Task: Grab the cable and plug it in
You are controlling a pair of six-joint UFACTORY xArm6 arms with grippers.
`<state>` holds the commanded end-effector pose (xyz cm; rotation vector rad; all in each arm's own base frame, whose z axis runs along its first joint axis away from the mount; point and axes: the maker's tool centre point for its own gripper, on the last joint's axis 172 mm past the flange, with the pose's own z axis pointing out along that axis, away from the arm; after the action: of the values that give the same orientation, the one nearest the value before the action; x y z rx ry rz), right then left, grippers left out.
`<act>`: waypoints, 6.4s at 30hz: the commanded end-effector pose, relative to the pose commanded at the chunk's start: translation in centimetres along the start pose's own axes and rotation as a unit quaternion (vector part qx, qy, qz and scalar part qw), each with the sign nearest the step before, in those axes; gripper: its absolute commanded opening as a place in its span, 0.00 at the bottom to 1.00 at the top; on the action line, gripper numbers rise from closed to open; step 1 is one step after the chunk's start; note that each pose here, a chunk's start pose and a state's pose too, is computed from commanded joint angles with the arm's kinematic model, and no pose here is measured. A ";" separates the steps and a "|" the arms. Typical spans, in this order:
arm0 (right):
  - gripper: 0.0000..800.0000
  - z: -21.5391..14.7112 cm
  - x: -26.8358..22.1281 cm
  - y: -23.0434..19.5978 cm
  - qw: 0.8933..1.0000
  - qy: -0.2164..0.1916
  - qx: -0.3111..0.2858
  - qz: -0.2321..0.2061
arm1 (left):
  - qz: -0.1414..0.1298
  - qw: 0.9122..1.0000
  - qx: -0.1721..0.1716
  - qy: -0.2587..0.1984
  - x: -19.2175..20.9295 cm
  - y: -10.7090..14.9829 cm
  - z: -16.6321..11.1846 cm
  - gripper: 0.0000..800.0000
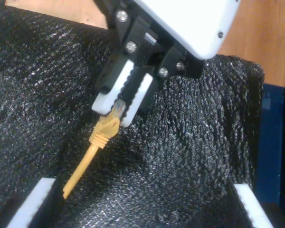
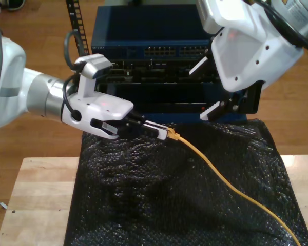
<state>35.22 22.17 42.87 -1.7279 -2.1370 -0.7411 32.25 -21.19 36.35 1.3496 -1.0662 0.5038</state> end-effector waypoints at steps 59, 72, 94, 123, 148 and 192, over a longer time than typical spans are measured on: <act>1.00 2.2 7.7 1.1 0.960 0.086 -0.207 -0.168 | -0.041 0.980 -0.090 0.175 4.1 1.1 -6.4 0.00; 0.99 3.7 8.5 0.9 0.951 0.083 -0.225 -0.193 | -0.041 0.972 -0.124 0.193 5.0 2.4 -6.7 0.00; 0.78 3.0 9.0 0.5 0.945 0.089 -0.244 -0.198 | -0.069 0.961 -0.167 0.207 5.1 3.5 -7.4 0.00; 0.38 3.5 9.2 0.4 0.948 0.103 -0.240 -0.180 | -0.068 0.959 -0.182 0.204 5.1 4.1 -7.1 0.01; 0.35 3.5 9.2 0.3 0.949 0.106 -0.239 -0.176 | -0.068 0.956 -0.201 0.201 5.1 5.0 -6.8 0.02; 0.00 3.8 9.0 0.5 0.949 0.117 -0.249 -0.153 | -0.081 0.955 -0.203 0.199 5.1 4.8 -6.5 0.77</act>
<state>33.95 31.69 44.58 -1.4202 -2.1952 -1.6030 32.82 -15.47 43.97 0.9117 -0.6728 0.3857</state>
